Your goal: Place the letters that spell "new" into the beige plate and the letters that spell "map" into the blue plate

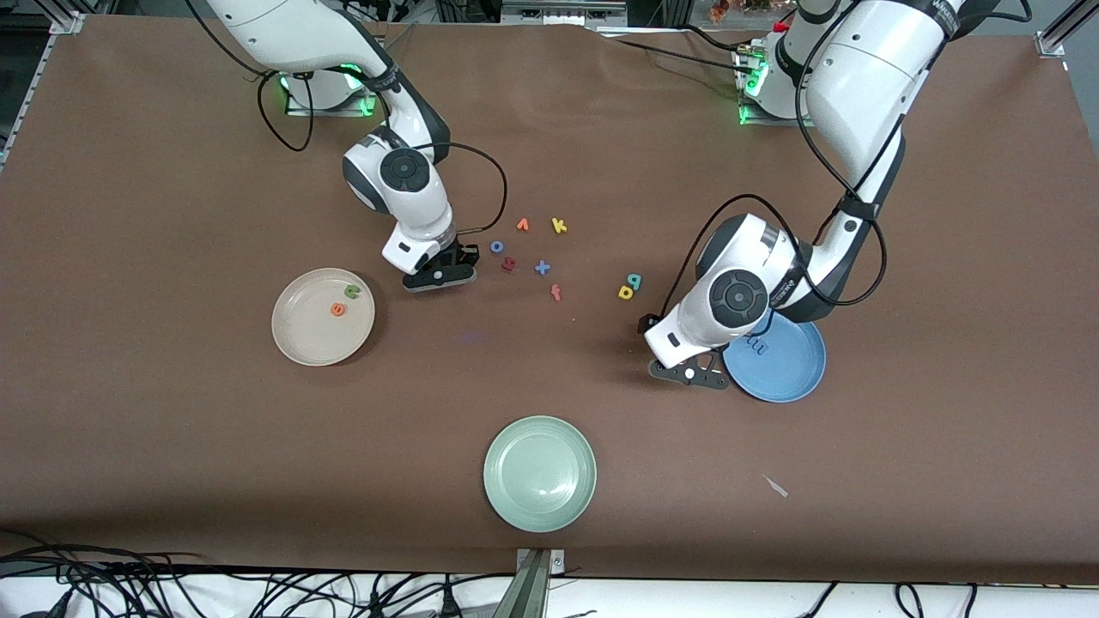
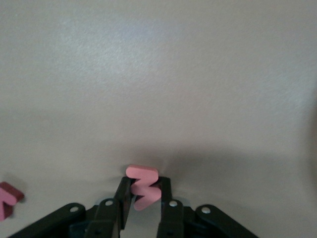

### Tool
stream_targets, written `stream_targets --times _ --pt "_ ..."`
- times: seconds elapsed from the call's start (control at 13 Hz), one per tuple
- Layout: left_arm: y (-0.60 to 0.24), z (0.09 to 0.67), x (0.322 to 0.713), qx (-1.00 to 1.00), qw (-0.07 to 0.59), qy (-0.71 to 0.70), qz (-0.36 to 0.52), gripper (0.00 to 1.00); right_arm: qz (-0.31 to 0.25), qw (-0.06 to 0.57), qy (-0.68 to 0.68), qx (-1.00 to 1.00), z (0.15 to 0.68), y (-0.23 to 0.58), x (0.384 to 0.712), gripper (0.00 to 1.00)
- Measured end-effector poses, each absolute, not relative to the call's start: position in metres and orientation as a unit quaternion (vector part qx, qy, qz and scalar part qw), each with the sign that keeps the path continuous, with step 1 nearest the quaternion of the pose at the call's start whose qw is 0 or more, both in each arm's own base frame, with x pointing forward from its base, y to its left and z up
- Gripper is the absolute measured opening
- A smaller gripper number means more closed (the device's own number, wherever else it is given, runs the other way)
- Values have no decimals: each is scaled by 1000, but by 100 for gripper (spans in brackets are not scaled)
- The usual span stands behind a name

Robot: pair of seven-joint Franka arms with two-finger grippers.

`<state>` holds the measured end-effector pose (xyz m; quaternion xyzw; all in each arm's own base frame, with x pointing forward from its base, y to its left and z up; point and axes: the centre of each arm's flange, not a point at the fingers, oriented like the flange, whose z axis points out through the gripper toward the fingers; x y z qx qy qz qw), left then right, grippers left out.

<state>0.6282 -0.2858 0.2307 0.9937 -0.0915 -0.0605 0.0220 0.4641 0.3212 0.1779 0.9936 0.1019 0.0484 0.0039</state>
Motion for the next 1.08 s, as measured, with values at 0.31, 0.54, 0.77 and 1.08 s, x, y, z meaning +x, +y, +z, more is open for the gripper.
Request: stream_targets --times 0.31,0.54,0.77,1.08 --pt "-287 230 628 994 22 -92 -58 100 44 47 141 988 219 269 506 28" --pt "-287 230 628 994 23 -92 -58 100 38 84 198 976 263 184 544 28" --pt "-287 230 628 994 23 -92 -58 100 25 103 220 970 270 112 560 34" --pt "-302 225 620 992 22 -105 -63 100 13 76 196 978 262 113 554 74"
